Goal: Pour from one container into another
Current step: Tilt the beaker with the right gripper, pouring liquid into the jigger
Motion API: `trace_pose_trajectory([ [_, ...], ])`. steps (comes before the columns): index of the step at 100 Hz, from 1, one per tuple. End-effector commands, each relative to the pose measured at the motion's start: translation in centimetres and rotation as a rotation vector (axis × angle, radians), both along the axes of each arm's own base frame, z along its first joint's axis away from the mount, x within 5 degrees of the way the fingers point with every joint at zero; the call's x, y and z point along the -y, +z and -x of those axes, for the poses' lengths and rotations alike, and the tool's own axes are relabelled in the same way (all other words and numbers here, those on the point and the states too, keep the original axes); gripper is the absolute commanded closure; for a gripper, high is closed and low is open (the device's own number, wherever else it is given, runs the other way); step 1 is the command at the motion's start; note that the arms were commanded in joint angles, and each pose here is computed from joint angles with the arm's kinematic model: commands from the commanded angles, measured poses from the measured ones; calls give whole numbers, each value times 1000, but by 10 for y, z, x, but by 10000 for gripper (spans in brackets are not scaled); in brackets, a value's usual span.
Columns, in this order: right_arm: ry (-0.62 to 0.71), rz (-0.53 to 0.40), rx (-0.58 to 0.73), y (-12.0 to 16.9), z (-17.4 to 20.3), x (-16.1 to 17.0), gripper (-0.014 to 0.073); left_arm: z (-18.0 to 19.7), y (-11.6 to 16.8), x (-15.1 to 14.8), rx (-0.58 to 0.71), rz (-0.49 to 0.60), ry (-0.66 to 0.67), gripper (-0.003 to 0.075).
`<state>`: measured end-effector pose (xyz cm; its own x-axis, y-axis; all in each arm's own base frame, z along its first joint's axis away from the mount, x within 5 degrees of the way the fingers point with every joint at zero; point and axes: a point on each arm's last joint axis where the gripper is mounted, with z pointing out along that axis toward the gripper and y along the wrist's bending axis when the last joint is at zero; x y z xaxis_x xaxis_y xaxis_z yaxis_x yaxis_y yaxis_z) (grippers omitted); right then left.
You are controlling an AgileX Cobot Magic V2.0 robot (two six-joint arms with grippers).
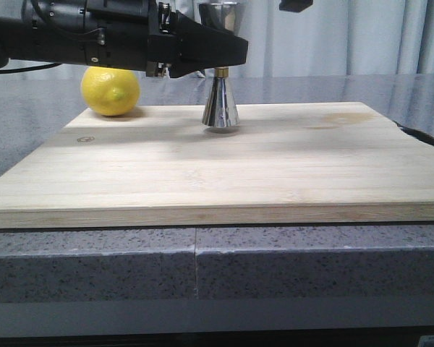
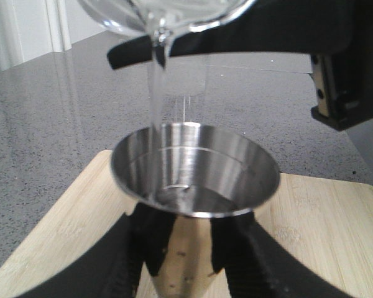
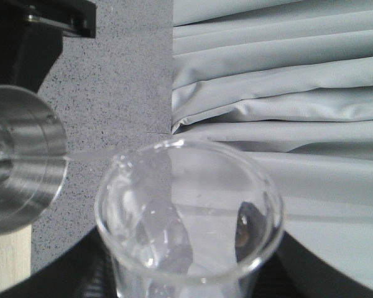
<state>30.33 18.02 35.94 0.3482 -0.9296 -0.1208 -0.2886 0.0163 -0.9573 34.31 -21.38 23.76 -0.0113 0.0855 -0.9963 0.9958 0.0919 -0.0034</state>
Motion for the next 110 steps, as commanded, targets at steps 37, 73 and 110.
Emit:
trace_pose_trajectory([
  [37,35,-24,85,26,7,2,314,8,38,1,43,160,-50,460],
  [73,40,-1,99,26,6,2,314,8,38,1,43,160,-50,460],
  [110,57,61,141,27,6,2,314,8,38,1,43,160,-50,460],
])
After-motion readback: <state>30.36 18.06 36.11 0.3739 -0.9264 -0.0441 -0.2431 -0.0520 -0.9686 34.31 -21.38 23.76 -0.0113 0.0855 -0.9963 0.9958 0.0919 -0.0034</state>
